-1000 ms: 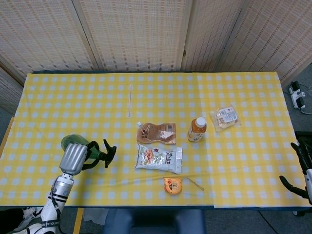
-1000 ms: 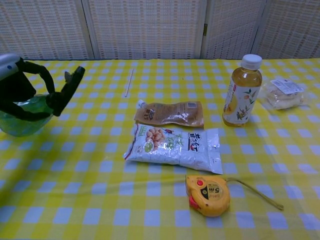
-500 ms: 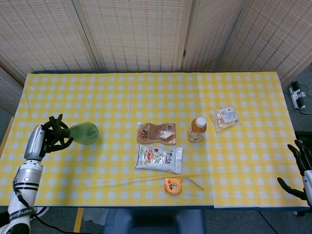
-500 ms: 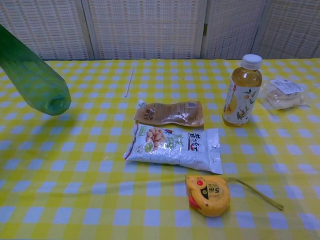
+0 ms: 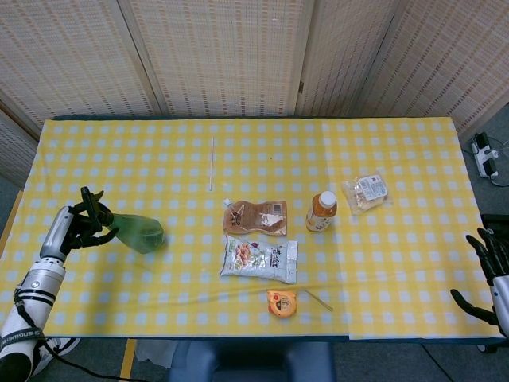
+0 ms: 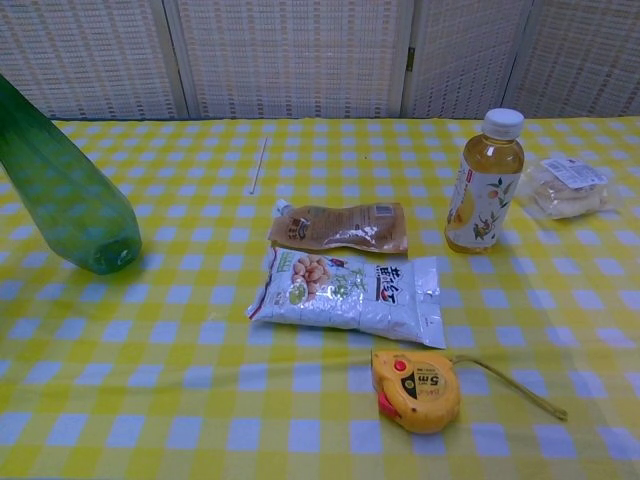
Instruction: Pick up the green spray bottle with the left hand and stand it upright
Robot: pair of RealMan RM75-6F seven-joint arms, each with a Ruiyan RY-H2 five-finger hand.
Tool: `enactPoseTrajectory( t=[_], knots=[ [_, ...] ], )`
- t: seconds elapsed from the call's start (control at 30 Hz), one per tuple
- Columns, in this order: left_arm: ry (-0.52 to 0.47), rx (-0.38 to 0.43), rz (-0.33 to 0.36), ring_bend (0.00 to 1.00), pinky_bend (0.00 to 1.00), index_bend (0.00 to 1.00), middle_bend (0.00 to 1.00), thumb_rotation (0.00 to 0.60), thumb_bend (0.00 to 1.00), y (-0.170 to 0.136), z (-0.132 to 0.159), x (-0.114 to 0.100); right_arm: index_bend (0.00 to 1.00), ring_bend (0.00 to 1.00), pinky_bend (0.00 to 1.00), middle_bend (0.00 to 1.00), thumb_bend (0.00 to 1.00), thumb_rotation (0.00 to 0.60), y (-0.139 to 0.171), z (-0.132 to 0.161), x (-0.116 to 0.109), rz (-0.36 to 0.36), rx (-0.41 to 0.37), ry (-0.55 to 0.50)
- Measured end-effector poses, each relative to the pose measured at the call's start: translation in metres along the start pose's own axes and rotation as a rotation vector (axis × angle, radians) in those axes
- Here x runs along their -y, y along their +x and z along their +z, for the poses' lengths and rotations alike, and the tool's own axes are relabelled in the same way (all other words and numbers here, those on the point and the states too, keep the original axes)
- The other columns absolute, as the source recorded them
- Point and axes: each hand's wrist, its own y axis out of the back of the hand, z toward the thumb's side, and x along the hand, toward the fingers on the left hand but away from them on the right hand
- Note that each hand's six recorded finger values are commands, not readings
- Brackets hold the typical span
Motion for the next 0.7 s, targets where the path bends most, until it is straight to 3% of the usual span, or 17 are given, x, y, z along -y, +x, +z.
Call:
enactPoseTrajectory(
  t=[0.43, 0.7],
  knots=[
    [0.010, -0.019, -0.002, 1.00, 1.00, 0.74, 1.00, 0.600, 0.58, 0.0052, -0.0077, 0.0011, 0.00, 0.00, 0.00, 0.00, 0.27, 0.600, -0.0006, 0.0014, 0.0020, 0.006, 0.002, 0.001],
    [-0.005, -0.004, -0.009, 1.00, 1.00, 0.50, 1.00, 0.600, 0.57, 0.0066, -0.0070, 0.0021, 0.00, 0.00, 0.00, 0.00, 0.27, 0.600, -0.0006, 0.0017, 0.0021, 0.006, 0.000, 0.002]
  ],
)
